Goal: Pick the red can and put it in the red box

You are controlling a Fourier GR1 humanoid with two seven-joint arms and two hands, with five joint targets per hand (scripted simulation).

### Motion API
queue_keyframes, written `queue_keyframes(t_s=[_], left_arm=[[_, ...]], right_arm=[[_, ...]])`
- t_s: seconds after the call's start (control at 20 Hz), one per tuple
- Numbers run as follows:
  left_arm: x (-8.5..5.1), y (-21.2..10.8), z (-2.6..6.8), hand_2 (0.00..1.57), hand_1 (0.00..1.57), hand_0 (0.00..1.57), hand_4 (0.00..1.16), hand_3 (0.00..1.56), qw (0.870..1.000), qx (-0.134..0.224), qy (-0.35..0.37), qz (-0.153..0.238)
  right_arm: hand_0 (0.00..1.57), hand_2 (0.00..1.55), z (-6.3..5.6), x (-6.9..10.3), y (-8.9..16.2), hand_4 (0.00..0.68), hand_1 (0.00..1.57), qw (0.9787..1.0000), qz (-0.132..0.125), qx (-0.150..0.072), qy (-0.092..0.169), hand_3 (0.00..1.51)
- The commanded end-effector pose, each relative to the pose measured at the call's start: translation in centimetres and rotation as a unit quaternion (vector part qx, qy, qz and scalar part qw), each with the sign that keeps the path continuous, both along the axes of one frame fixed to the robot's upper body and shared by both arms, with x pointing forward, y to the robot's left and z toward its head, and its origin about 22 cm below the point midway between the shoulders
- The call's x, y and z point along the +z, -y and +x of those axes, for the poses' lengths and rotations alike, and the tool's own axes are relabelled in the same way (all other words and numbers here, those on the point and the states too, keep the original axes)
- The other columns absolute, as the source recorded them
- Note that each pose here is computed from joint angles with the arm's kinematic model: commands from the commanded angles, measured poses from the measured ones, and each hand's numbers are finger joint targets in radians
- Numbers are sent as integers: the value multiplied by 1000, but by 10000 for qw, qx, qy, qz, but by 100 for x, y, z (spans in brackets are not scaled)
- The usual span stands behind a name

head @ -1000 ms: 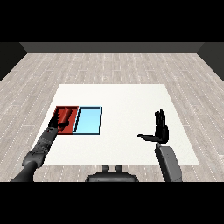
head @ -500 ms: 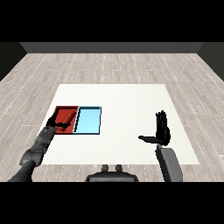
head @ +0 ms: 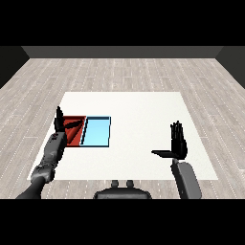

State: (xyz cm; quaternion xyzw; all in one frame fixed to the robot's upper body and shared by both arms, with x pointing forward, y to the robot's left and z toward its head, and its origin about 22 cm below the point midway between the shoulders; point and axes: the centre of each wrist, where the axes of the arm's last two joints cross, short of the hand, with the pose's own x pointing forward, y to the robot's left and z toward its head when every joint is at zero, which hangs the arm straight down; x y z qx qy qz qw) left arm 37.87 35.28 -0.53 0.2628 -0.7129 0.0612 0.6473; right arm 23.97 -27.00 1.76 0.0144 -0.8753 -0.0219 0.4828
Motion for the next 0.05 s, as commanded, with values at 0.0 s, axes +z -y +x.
queue_keyframes(t_s=[0.0], left_arm=[[180,250,110,0,0,0,0,0,9865,-612,1480,-343]], right_arm=[[0,0,-30,-102,-74,0,0,9999,15,114,1,0]])
